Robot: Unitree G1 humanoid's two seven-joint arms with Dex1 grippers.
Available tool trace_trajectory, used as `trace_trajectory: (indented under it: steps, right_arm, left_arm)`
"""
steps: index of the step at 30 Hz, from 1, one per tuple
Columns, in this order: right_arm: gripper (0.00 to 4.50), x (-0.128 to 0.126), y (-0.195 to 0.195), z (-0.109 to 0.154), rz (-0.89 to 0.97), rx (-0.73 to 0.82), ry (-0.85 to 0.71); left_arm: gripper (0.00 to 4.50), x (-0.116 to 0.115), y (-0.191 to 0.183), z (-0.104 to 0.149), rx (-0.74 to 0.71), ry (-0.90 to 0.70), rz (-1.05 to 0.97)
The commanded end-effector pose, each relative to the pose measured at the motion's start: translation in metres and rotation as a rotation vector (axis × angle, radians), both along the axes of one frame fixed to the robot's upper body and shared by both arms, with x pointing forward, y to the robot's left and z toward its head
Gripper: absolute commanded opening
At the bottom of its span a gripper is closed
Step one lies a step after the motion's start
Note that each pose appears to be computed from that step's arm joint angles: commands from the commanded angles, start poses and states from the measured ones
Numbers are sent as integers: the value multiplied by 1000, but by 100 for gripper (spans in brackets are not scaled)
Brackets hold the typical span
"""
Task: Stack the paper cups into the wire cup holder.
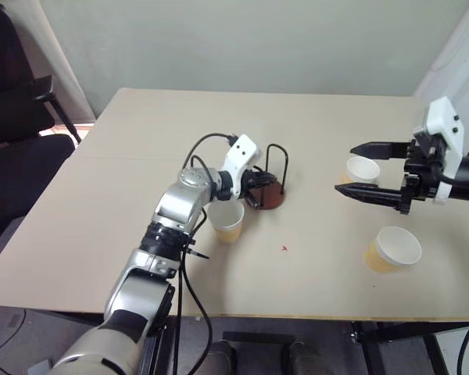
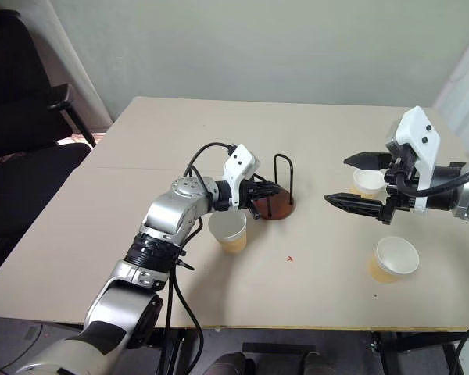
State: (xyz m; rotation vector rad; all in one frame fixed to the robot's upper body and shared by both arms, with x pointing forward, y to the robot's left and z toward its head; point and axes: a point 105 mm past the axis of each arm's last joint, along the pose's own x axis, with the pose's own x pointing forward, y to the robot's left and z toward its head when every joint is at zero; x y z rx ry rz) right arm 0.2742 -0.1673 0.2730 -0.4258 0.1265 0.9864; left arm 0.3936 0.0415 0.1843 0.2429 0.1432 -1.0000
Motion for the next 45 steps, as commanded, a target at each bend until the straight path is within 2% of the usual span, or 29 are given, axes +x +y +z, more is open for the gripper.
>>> trace_trajectory:
  steps: [1,5,10,14,20,26,29,33,38,42,45]
  right_arm:
    - [450,-4,-3,14,-10,-5,-66]
    - [450,-8,-6,16,-12,-13,-63]
    - [450,-28,-13,16,17,-71,5]
    - [450,-40,-21,16,-6,-120,31]
    - [450,-54,-24,16,-36,-139,36]
    - [450,-61,-24,16,-53,-151,36]
    - [450,-61,-24,15,-56,-156,36]
    - [450,-59,-24,15,-57,-168,31]
    - [450,-55,-25,15,-51,-171,24]
    - [450,-51,-26,15,-47,-180,18]
    - [450,-48,-27,16,-45,-186,12]
  left_arm:
    - [1,-4,2,23,-1,-75,-20]
    - [1,-15,2,31,12,-83,-126]
    - [1,-53,-17,37,64,-107,-429]
    - [1,-70,-32,41,82,-109,-585]
    - [1,-83,-49,19,111,-65,-689]
    - [1,-101,-65,-17,162,-16,-758]
    - [1,-102,-69,-26,173,-3,-748]
    - [1,-94,-64,-47,281,-47,-694]
    - [145,-84,-59,-33,314,-127,-640]
    - [285,-79,-51,-12,322,-182,-616]
    - [285,-76,-50,4,284,-199,-589]
